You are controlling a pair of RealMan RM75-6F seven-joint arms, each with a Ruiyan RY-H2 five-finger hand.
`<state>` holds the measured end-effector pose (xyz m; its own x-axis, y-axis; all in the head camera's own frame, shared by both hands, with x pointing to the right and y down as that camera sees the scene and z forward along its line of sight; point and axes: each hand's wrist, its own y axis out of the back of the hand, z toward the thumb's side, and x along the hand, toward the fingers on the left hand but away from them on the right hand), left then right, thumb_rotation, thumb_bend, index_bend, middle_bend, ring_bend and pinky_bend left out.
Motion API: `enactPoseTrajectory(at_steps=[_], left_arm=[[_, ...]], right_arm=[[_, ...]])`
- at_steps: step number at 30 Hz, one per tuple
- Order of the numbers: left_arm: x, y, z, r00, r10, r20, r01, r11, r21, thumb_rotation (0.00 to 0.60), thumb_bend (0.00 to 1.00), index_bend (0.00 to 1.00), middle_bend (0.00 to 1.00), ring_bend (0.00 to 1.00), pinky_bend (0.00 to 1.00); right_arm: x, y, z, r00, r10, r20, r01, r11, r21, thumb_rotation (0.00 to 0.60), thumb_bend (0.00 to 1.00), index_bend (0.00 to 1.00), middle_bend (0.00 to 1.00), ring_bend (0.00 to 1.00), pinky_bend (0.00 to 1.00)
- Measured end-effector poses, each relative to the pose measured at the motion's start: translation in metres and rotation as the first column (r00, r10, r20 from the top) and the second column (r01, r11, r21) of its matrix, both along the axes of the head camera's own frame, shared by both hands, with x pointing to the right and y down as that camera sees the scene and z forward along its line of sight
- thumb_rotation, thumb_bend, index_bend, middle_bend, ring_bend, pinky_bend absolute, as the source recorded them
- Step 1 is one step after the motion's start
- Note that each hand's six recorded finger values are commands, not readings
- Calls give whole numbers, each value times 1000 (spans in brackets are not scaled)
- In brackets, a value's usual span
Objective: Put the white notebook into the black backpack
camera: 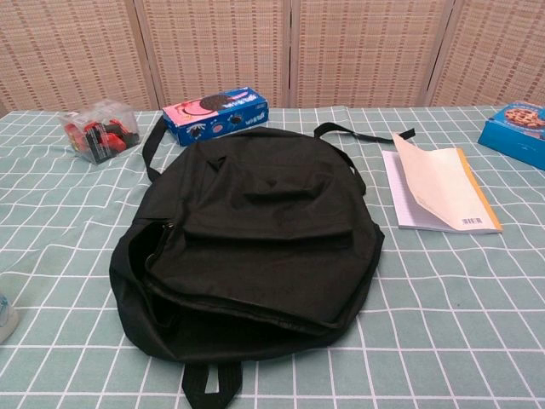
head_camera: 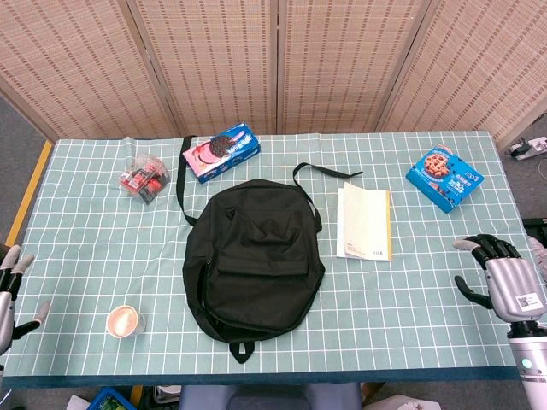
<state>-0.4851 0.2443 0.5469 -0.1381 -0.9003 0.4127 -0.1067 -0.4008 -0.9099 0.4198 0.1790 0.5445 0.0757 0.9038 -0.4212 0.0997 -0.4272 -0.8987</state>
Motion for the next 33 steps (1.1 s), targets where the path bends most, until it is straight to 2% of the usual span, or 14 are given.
enactPoseTrajectory(at_steps=[6, 10, 15, 18, 25, 33], left_arm=[[0, 0, 0, 1000, 0, 1, 0, 1000, -1, 600, 327, 114, 0, 0, 27], [0, 1, 0, 1000, -1, 0, 1, 1000, -2, 600, 327, 114, 0, 0, 27], [0, 2, -2, 1000, -3, -2, 3, 1000, 4, 600, 327, 116, 0, 0, 27], [-1, 5, -3, 1000, -9, -2, 9, 1000, 5, 600, 327, 117, 0, 0, 27], [-4, 8, -5, 1000, -20, 2, 20, 1000, 5, 600, 327, 117, 0, 0, 27], [-6, 11, -5, 1000, -29, 6, 29, 1000, 1, 600, 327, 117, 0, 0, 27]], right_arm=[[-3, -4, 1, 1000, -19, 1, 19, 1000, -1, 600, 258, 286, 282, 172, 214], [-7, -16, 4, 998, -64, -11, 64, 998, -2, 600, 259, 286, 292, 181, 217], [-2, -38, 14, 987, -127, -102, 130, 991, 20, 600, 258, 287, 324, 209, 236], [-2, -51, 29, 978, -162, -133, 164, 987, -2, 600, 259, 286, 324, 209, 241], [-12, -76, 80, 964, -228, -138, 218, 973, -81, 600, 233, 289, 324, 209, 241], [-25, -78, 136, 943, -297, -151, 276, 950, -144, 600, 139, 298, 326, 209, 241]])
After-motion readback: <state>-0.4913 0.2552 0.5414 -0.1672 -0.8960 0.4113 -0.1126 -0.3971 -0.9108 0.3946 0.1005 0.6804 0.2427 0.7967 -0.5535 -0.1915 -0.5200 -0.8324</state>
